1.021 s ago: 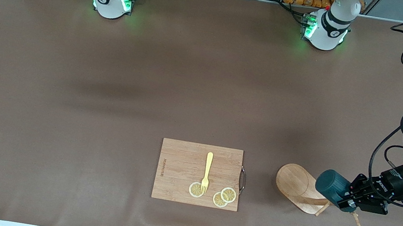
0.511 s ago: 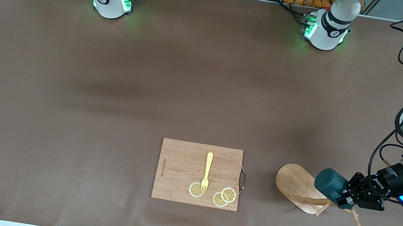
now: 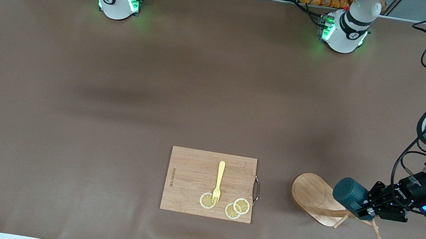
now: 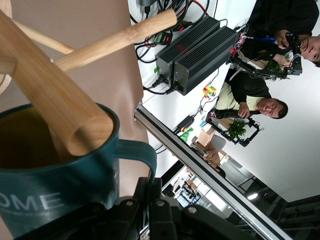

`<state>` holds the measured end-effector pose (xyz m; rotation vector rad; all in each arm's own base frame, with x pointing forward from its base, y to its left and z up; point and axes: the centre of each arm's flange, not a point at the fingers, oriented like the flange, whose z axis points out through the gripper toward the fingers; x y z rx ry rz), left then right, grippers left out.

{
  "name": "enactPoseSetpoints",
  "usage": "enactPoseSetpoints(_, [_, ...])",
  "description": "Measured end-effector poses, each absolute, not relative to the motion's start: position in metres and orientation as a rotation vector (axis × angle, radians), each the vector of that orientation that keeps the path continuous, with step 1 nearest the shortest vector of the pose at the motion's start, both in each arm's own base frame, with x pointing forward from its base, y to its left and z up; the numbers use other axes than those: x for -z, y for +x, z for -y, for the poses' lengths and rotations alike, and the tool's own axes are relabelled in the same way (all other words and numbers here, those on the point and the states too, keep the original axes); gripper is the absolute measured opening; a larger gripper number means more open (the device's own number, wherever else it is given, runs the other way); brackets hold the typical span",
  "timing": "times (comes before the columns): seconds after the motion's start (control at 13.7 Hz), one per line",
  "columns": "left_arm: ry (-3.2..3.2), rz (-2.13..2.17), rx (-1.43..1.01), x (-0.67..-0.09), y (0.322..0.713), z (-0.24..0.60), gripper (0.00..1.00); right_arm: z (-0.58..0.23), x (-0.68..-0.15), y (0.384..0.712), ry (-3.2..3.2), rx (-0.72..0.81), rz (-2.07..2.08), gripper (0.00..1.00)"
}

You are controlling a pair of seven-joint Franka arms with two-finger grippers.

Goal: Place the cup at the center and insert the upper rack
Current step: 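Hang the mug onto a mug tree peg and open the left gripper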

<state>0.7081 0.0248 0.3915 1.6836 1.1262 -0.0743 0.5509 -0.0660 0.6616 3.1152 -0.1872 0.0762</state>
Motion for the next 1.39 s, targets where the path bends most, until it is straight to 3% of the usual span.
enactPoseSetpoints(0.07, [1.684, -1.128, 0.076, -0.391, 0.707, -0.025, 0.10, 0.066, -0.662, 0.551, 3.115, -0.076, 0.187, 1.00])
enactPoseSetpoints(0.66, [1.686, -1.126, 0.070, -0.397, 0.704, -0.025, 0.95, 0.066, -0.661, 0.551, 3.115, -0.074, 0.187, 1.00])
enactPoseSetpoints(0.73, [1.685, -1.126, 0.065, -0.399, 0.704, -0.026, 1.00, 0.066, -0.661, 0.551, 3.115, -0.074, 0.187, 1.00])
enactPoseSetpoints(1.39, [2.072, -0.975, -0.082, -0.477, 0.665, -0.026, 1.00, 0.070, -0.661, 0.550, 3.114, -0.071, 0.198, 1.00])
